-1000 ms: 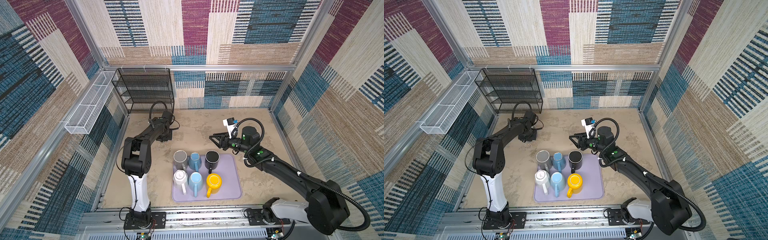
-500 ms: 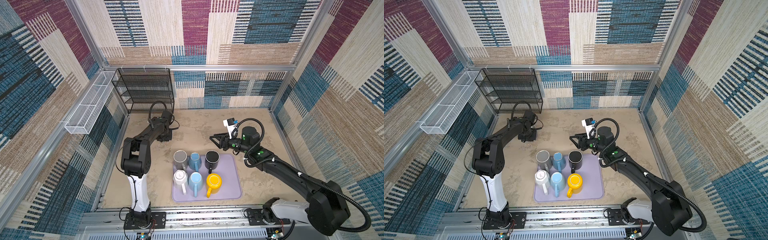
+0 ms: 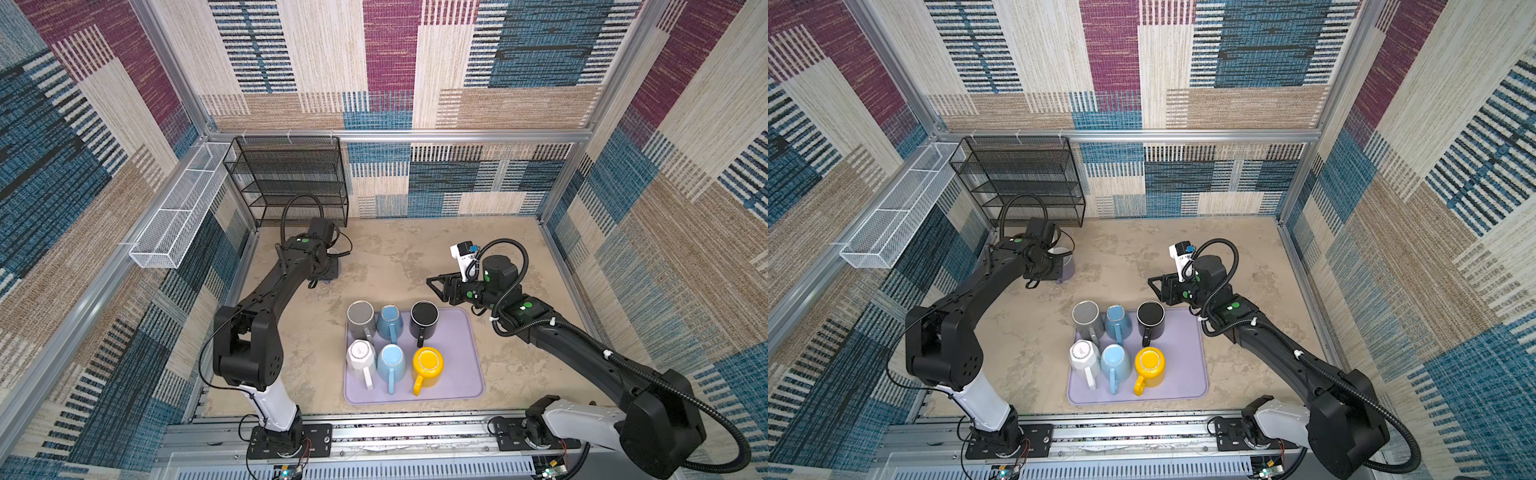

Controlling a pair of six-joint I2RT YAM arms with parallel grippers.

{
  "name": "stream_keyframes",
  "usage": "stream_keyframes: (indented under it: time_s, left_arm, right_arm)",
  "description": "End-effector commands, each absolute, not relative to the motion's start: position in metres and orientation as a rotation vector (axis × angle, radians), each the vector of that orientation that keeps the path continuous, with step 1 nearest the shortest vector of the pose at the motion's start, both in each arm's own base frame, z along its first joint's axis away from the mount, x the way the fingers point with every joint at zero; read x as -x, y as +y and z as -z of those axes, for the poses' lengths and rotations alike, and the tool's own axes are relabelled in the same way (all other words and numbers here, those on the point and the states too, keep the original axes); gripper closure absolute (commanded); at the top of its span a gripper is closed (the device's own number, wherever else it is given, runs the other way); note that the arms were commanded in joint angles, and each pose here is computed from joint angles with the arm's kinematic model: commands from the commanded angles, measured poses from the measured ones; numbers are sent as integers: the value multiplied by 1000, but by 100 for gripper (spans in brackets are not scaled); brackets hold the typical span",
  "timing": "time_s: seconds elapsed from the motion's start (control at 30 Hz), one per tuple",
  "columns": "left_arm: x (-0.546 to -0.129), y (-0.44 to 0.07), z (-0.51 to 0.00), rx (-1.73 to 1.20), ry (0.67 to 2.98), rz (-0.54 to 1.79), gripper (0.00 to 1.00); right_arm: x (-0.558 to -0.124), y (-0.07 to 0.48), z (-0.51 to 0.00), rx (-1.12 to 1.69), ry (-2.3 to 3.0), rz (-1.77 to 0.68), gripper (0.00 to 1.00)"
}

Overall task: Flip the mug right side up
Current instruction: 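Release the mug and raise the left gripper while the right gripper nears the black mug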

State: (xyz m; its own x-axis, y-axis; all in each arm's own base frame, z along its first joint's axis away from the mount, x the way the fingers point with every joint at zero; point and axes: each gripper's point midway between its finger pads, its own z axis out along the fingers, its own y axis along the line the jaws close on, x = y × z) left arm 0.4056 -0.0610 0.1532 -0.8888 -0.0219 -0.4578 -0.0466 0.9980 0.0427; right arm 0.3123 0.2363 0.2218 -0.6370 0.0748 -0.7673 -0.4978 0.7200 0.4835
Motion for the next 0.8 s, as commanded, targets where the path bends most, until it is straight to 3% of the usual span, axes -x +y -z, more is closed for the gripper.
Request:
stream_keyframes:
  time_s: [0.0, 0.57, 0.67, 0.77]
  left_arm:
    - [-398, -74, -163, 54, 2624, 60, 70]
    - [-368, -110, -191, 20, 2479, 427, 70]
    - [-368, -110, -189, 24, 2484, 425, 70]
    - [-367, -111, -188, 25, 2487, 429, 70]
  right_arm:
    - [-303, 228, -197, 261, 2223, -781, 37]
    - [-254, 234, -146, 102, 2454, -694, 34]
    - [-249, 240, -141, 105, 2470, -708, 26]
    - [-246, 246, -134, 116, 2491, -699, 25]
